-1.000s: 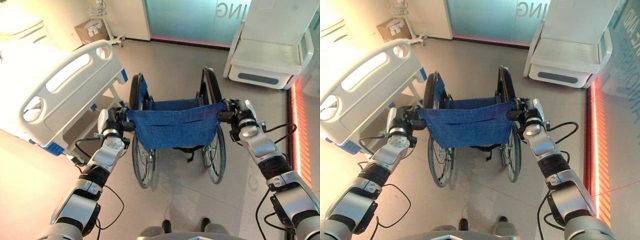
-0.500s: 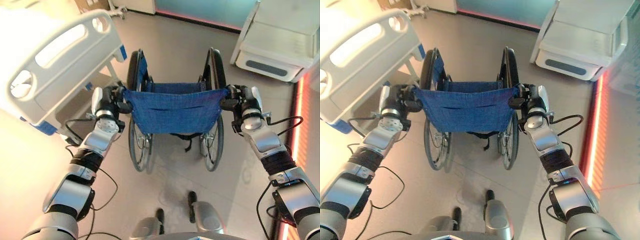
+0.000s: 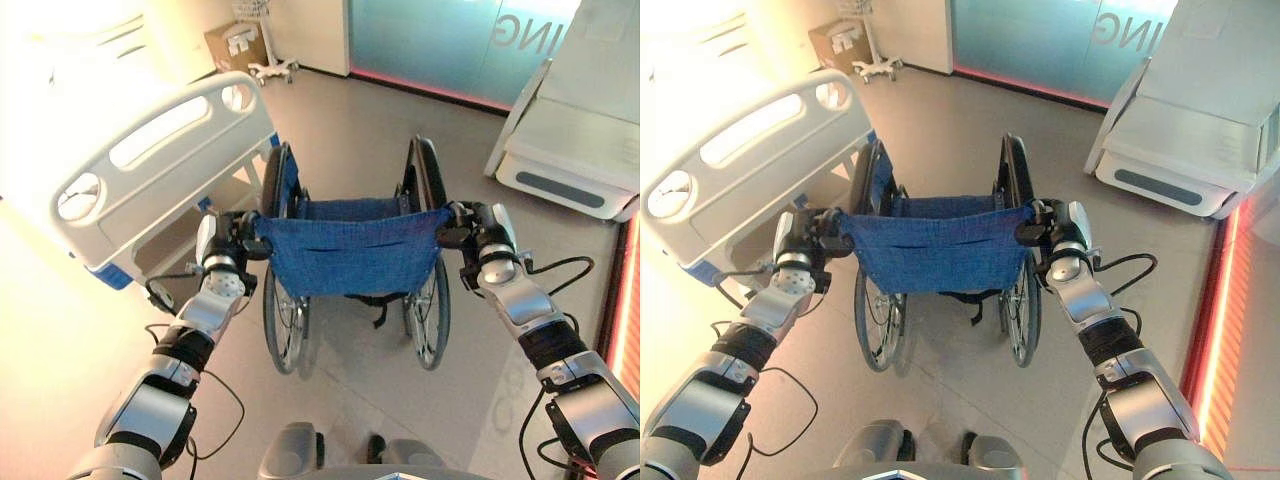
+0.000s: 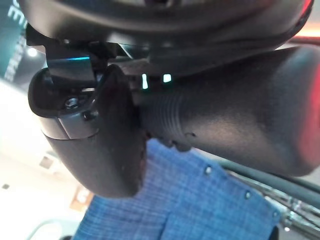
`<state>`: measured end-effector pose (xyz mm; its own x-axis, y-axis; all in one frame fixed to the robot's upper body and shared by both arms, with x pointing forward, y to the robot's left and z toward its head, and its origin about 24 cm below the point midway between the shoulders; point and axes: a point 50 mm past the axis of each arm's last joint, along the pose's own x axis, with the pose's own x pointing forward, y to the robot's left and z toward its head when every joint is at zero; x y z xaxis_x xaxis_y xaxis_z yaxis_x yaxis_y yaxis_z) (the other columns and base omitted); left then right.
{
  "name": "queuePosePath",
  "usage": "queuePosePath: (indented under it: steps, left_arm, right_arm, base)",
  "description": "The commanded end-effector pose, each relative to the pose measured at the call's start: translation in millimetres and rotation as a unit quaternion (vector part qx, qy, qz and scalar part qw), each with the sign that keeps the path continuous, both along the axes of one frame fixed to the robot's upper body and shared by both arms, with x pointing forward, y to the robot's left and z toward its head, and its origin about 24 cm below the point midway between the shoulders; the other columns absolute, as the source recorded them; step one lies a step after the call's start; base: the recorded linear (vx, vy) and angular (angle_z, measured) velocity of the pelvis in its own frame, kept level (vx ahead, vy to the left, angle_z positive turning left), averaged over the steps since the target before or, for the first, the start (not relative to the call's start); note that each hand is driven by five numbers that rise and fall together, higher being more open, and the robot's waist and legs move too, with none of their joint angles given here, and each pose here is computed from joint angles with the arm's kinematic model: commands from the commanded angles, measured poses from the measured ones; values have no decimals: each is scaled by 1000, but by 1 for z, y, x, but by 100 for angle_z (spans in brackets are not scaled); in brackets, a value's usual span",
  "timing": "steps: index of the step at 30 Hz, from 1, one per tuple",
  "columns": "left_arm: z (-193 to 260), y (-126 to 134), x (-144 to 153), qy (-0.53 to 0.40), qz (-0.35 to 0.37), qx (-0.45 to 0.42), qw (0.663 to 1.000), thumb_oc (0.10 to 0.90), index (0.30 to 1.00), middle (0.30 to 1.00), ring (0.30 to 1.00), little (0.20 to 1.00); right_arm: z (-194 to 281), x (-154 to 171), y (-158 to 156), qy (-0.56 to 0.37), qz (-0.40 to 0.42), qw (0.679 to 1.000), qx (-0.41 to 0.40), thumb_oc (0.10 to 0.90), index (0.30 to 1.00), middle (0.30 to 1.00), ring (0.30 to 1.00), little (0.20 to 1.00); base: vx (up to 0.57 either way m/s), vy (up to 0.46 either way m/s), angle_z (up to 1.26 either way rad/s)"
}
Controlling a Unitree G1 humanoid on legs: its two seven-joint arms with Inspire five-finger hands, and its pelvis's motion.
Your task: Push the wheelchair next to the bed
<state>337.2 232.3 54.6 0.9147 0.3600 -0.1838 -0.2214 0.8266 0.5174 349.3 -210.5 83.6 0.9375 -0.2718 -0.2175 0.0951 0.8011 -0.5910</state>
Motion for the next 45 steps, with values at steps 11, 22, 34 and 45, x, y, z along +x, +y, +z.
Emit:
queuePosePath:
  steps: [11,22,34,45]
  left_arm:
    - [-4,14,-17,-33,-34,-76,996,400,300,300,300,300]
    - [-6,13,-18,-20,-28,-39,999,400,300,300,300,300]
    - [-4,15,-5,1,-49,-35,998,400,300,300,300,300]
    - [-12,12,-13,-21,-43,-62,997,400,300,300,300,300]
  right_arm:
    - [-46,-30,-24,110,12,992,59,400,300,300,300,300]
    - [-60,-42,-11,114,36,990,75,400,300,300,300,300]
    - [-34,-29,-20,108,58,992,30,400,300,300,300,300]
    - [-44,-29,-15,115,51,992,-2,400,300,300,300,300]
  base:
    - [504,228,-48]
    - [371,146,-18]
    - [348,-126,47]
    - [351,-44,-17]
